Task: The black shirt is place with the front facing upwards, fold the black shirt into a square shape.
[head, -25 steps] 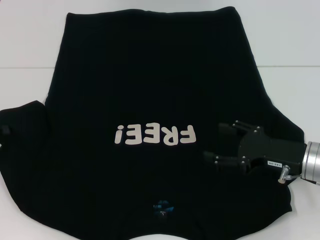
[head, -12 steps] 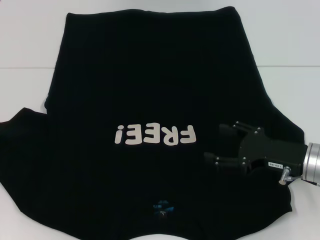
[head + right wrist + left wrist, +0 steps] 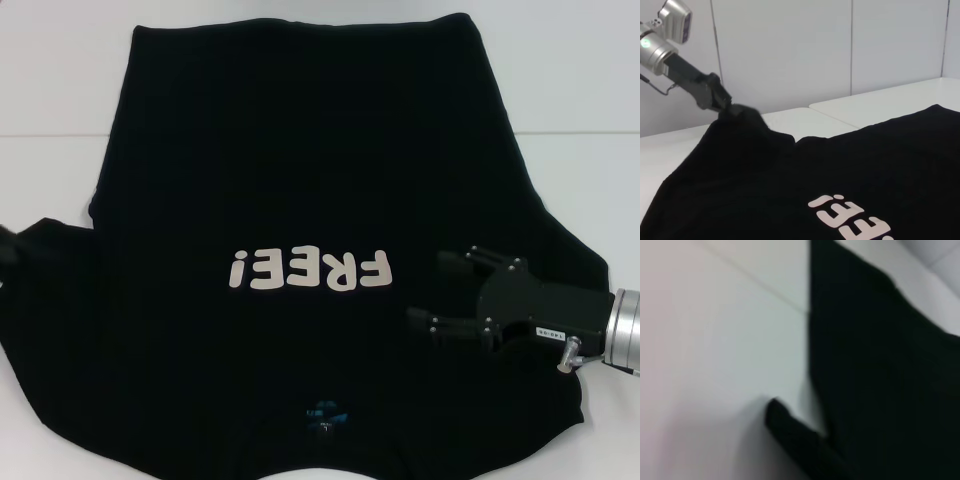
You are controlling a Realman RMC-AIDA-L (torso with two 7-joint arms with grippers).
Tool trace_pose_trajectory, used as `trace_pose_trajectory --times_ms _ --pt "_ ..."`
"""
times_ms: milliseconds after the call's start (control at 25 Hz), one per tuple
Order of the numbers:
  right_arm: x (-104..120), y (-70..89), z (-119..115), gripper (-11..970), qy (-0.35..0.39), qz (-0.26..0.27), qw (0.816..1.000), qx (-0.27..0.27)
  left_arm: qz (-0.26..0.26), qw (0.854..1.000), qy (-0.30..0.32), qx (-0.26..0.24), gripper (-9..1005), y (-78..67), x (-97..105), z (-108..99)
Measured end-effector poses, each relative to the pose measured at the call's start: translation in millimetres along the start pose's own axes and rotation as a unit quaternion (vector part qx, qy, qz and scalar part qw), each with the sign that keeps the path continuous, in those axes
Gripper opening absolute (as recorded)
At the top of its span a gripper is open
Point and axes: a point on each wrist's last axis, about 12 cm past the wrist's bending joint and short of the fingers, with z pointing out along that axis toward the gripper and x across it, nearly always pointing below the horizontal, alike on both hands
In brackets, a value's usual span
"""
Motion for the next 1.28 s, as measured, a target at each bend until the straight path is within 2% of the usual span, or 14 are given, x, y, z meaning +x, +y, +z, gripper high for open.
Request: trace_pose_trajectory --times_ms 160,280,560,680,880,1280 --pt "0 0.4 0 929 0.001 0.000 1.000 -0.001 0.034 0.999 -0.010 0.029 53 -11.1 -2 3" --pt "1 0.6 0 929 0.002 0.001 1.000 -0.002 0.090 0.994 -0.006 0.055 55 -26.2 -3 10" --pt "2 1.2 1 928 0.004 0.007 1.000 -0.003 0.212 0.971 0.065 0.087 59 -53.1 14 32" --pt "2 1.4 1 928 0.005 0.008 1.000 -0.003 0.244 0.960 0.105 0.090 60 -61.0 23 43" --pt "2 1.4 1 927 0.006 0.008 1.000 -0.004 0.264 0.953 0.112 0.100 63 -62.8 33 49" --pt "2 1.2 1 927 0.006 0.007 1.000 -0.003 0.236 0.961 0.118 0.087 68 -55.8 36 51"
